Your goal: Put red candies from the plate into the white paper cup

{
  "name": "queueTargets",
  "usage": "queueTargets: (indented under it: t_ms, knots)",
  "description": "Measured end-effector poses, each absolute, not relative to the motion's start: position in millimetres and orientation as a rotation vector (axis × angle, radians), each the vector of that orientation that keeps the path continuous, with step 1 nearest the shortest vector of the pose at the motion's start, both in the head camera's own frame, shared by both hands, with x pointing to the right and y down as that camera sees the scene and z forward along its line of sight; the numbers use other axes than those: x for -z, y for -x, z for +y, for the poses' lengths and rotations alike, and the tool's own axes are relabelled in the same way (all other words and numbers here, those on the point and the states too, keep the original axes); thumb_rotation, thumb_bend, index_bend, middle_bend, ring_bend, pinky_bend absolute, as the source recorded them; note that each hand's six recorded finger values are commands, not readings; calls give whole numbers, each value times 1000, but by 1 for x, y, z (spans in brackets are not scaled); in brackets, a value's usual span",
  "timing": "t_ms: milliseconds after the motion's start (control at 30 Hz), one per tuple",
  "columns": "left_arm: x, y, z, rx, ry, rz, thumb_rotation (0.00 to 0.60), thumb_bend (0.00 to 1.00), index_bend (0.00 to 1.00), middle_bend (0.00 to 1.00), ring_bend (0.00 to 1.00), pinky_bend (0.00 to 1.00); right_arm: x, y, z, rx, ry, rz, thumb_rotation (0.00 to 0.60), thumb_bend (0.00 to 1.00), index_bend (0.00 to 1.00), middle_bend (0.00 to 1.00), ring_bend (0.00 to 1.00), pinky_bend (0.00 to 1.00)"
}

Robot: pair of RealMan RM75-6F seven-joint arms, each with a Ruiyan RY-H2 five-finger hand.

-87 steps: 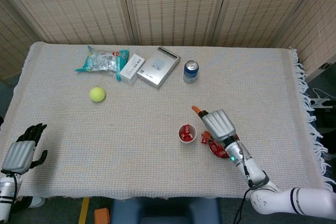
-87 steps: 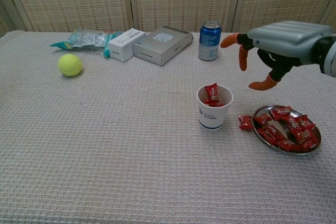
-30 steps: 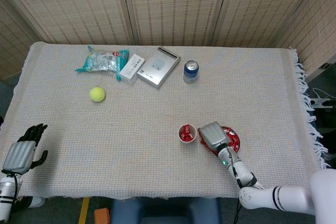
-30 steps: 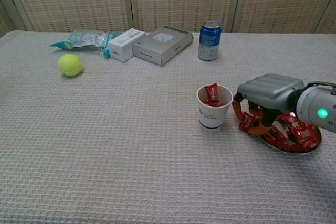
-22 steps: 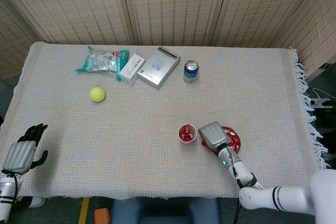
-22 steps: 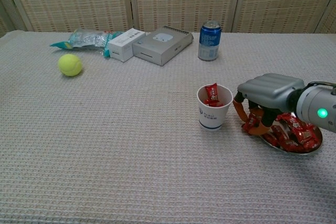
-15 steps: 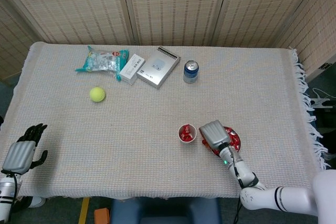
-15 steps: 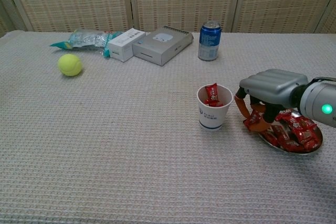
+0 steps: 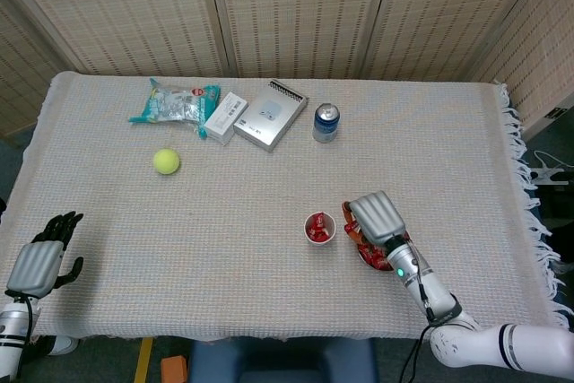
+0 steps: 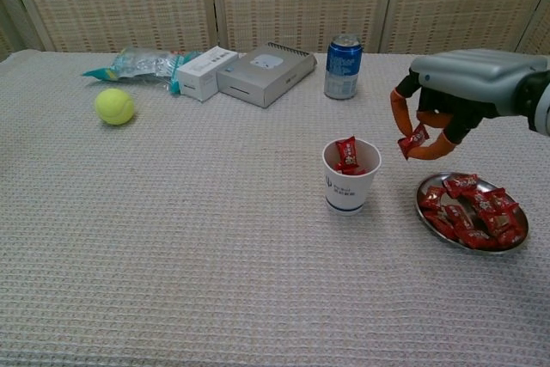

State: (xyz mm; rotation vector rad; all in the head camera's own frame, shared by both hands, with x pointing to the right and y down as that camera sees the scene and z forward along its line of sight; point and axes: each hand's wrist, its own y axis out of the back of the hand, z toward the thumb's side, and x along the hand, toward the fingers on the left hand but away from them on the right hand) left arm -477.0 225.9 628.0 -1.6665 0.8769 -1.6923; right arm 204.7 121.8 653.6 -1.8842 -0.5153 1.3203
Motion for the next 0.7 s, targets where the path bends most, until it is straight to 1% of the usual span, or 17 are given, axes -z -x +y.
queueTargets:
  t_ms: [167, 300, 333, 400, 533, 600, 700]
  knots:
    - [-627, 478, 226, 1692, 1667, 880, 600, 451, 0, 0, 0, 252, -652, -184, 118, -1275, 1930, -535, 600, 197, 596, 925, 950, 1000]
    - [-626, 479, 225, 1692, 1666, 888, 600, 450, 0, 0, 0, 252, -660, -164, 121, -1260, 1962, -518, 600, 196, 553, 925, 939, 1000]
    - [-626, 480, 225, 1692, 1667, 890, 600, 450, 0, 0, 0, 252, -662, -160, 122, -1256, 1968, -515, 600, 197, 533, 925, 932, 1000]
    - [-625, 480, 225, 1691, 1668, 894, 600, 450, 0, 0, 0, 251, -667, -151, 125, -1247, 1976, -509, 600, 197, 459, 925, 921, 1000]
    - [-623, 481, 225, 1688, 1669, 902, 600, 450, 0, 0, 0, 252, -672, -144, 127, -1245, 1961, -483, 600, 197, 250, 925, 905, 1000]
    - [-623, 482, 224, 1688, 1670, 903, 600, 450, 0, 0, 0, 252, -671, -145, 127, -1247, 1948, -481, 600, 197, 216, 925, 902, 1000]
    - [-623, 481, 225, 1687, 1671, 900, 600, 450, 0, 0, 0, 253, -665, -152, 125, -1249, 1928, -492, 600, 197, 230, 925, 901, 1000]
